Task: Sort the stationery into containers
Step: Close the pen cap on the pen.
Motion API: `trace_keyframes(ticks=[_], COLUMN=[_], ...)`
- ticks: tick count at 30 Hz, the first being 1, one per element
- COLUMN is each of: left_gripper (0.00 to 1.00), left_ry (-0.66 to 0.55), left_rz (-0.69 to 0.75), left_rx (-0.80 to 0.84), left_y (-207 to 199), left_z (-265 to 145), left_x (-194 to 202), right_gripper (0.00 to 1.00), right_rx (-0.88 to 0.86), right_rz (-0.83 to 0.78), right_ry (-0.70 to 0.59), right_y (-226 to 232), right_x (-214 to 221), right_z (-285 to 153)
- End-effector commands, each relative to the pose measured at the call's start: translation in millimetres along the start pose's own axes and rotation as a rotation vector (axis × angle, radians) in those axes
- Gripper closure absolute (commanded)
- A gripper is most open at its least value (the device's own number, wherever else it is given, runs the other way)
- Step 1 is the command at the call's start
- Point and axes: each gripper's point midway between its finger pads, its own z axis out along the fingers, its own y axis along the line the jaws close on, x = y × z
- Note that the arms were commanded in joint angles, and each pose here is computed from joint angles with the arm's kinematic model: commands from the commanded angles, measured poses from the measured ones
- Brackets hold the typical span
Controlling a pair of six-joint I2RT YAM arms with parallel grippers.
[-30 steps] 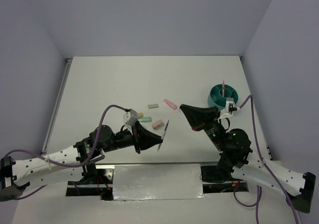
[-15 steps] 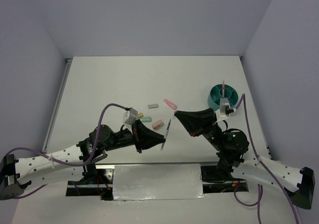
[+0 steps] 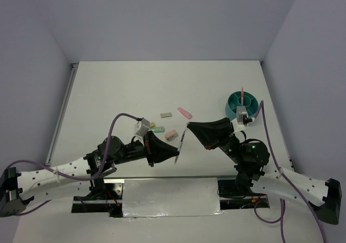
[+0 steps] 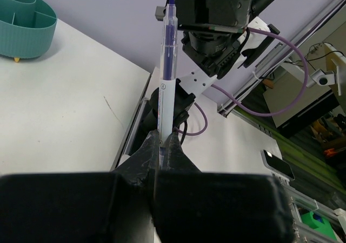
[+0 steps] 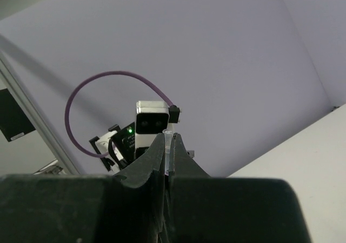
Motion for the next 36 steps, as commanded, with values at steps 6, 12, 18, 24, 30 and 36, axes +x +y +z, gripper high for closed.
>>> trace_keyframes(ticks=[6, 12, 18, 24, 30, 36], left_gripper=[1.0, 1.0, 1.0, 1.0, 1.0, 1.0], left_ry=[-0.066, -0.078, -0.081, -0.077, -0.074, -0.066], left_rz=[0.006, 0.013, 0.019, 0.015, 0.013, 0.01], left_rx=[0.053, 0.049, 0.047, 0.05, 0.05, 0.048], left_y=[-14, -16, -16, -15, -15, -13], left_z=[-1, -5, -5, -4, -2, -1], left_x=[-16, -20, -23, -21, -19, -17], right_gripper=[1.0, 1.0, 1.0, 1.0, 1.0, 1.0], right_rx=[-0.039, -0.017, -0.013, -0.02, -0.016, -0.01], right_rz=[-0.042, -0.04, -0.028, -0.03, -0.027, -0.026], right_ry=[-0.068, -0.06, -0.049, -0.043, -0.039, -0.028], right_y=[19, 11, 9, 11, 9, 7], right_x=[-27, -20, -16, -17, -14, -11], right_z=[14, 10, 10, 12, 12, 14])
